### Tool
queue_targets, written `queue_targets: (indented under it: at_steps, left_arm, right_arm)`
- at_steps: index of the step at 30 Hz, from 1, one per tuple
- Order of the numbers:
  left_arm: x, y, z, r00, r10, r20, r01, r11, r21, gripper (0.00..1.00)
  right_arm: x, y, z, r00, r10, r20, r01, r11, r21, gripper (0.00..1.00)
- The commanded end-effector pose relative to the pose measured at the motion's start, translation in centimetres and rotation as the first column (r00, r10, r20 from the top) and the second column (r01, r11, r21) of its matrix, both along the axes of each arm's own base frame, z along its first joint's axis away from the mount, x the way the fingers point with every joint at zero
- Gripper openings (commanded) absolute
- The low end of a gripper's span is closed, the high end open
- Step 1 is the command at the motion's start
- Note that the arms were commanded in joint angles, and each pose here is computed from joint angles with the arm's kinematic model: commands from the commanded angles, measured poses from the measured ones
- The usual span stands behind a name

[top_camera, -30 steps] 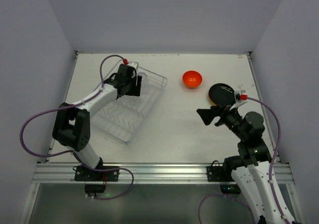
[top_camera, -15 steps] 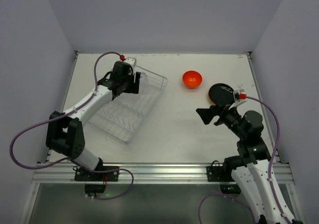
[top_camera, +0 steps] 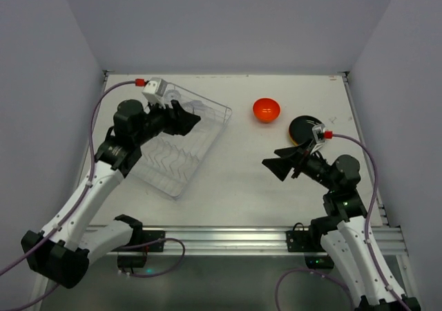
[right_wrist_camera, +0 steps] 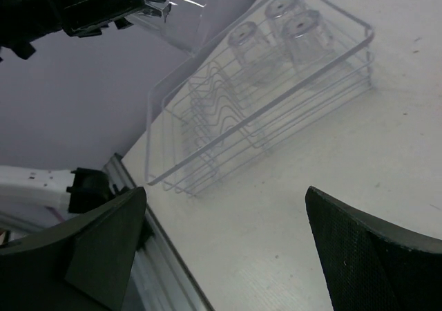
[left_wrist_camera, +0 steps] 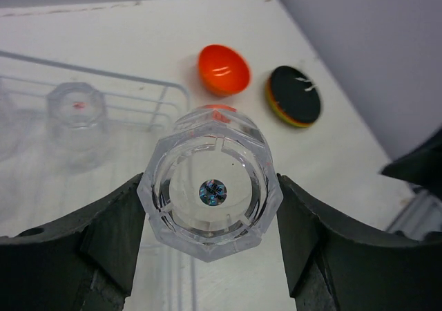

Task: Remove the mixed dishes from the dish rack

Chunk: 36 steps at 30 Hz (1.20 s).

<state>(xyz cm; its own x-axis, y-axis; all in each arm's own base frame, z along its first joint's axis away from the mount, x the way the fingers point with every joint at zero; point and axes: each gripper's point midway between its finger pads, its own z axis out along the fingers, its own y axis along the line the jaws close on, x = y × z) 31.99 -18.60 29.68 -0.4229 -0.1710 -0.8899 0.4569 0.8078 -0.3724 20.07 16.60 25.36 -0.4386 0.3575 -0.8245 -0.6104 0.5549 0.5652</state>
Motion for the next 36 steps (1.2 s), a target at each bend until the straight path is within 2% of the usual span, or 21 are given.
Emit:
queue_targets:
  at_steps: [1, 2, 3, 5, 10, 13, 16, 23, 24, 27, 28, 30, 31, 32, 33, 34, 35, 36]
  left_arm:
    - [-5.5, -4.2, 4.6, 0.961, -0.259, 0.098, 0.276, 0.905, -0.322, 0.0]
    - [-6.3, -4.6, 6.3, 0.946, -0.273, 0.174, 0.319, 0.872, -0.372, 0.0]
    - [-7.1, -5.0, 4.6, 0.952, -0.288, 0.107, 0.304, 0.837, -0.454, 0.0]
    - [-9.0, -5.8, 6.2, 0.936, -0.307, 0.173, 0.351, 0.773, -0.527, 0.0]
    - [-10.2, -8.1, 5.0, 0.944, -0.32, 0.087, 0.297, 0.702, -0.648, 0.0]
    - [-10.6, -9.4, 5.1, 0.926, -0.372, 0.066, 0.307, 0.639, -0.706, 0.0]
    - [-11.0, -10.5, 4.6, 0.914, -0.403, 0.055, 0.316, 0.62, -0.718, 0.0]
    - [-11.4, -11.7, 2.7, 0.905, -0.425, 0.012, 0.3, 0.617, -0.728, 0.0]
    - [-11.4, -11.7, 2.7, 0.905, -0.425, 0.016, 0.301, 0.614, -0.73, 0.0]
    - [-11.8, -12.2, 2.9, 0.894, -0.448, 0.025, 0.319, 0.596, -0.737, 0.0]
    - [-12.0, -12.3, 3.0, 0.89, -0.455, 0.033, 0.329, 0.589, -0.738, 0.0]
    - [-12.1, -12.5, 2.9, 0.887, -0.46, 0.034, 0.336, 0.593, -0.732, 0.0]
    - [-11.8, -12.6, 2.3, 0.891, -0.455, 0.002, 0.316, 0.614, -0.723, 0.0]
    - [-11.7, -12.6, 1.9, 0.894, -0.447, 0.002, 0.319, 0.636, -0.703, 0.06]
    - [-11.6, -12.6, 1.9, 0.897, -0.442, -0.002, 0.32, 0.651, -0.689, 0.18]
    - [-11.3, -12.7, 1.5, 0.9, -0.433, -0.038, 0.302, 0.685, -0.663, 0.37]
    - [-10.7, -12.5, 1.0, 0.915, -0.402, -0.039, 0.297, 0.734, -0.61, 0.89]
    - [-9.3, -11.6, 1.4, 0.951, -0.305, -0.044, 0.226, 0.787, -0.573, 1.0]
  right_arm:
    - [-2.6, 2.6, 2.0, 0.97, 0.228, 0.083, -0.237, 0.964, 0.119, 0.99]
    - [-2.6, 3.0, 1.9, 0.966, 0.256, 0.044, -0.26, 0.952, 0.161, 0.99]
    - [-2.8, 3.3, 2.8, 0.956, 0.279, 0.095, -0.292, 0.941, 0.17, 0.99]
    - [-3.2, 3.9, 3.2, 0.942, 0.321, 0.098, -0.334, 0.922, 0.196, 0.99]
    - [-3.5, 6.1, 5.3, 0.9, 0.406, 0.157, -0.433, 0.877, 0.211, 0.95]
    - [-2.7, 7.0, 6.1, 0.9, 0.402, 0.165, -0.429, 0.883, 0.191, 0.93]
    - [-2.0, 7.4, 6.7, 0.905, 0.391, 0.17, -0.418, 0.89, 0.182, 0.92]
    - [-2.6, 8.2, 7.4, 0.875, 0.441, 0.2, -0.476, 0.861, 0.182, 0.76]
    - [-2.8, 8.4, 7.4, 0.871, 0.448, 0.202, -0.483, 0.856, 0.184, 0.65]
    - [-2.7, 8.7, 7.6, 0.863, 0.455, 0.218, -0.496, 0.845, 0.2, 0.43]
    - [-2.5, 8.8, 7.6, 0.865, 0.455, 0.211, -0.495, 0.842, 0.215, 0.24]
    - [-2.3, 8.8, 7.9, 0.864, 0.447, 0.232, -0.495, 0.839, 0.227, 0.07]
    - [-2.2, 8.8, 8.1, 0.868, 0.437, 0.237, -0.489, 0.839, 0.241, 0.0]
    - [-2.1, 8.7, 8.2, 0.871, 0.426, 0.246, -0.481, 0.841, 0.248, 0.0]
    - [-2.1, 8.6, 8.2, 0.874, 0.414, 0.254, -0.473, 0.844, 0.251, 0.0]
    - [-1.8, 8.5, 8.2, 0.882, 0.393, 0.261, -0.454, 0.855, 0.249, 0.0]
    - [-1.6, 8.4, 8.0, 0.887, 0.381, 0.26, -0.442, 0.863, 0.245, 0.0]
    - [-1.3, 8.3, 7.7, 0.9, 0.369, 0.232, -0.42, 0.877, 0.233, 0.0]
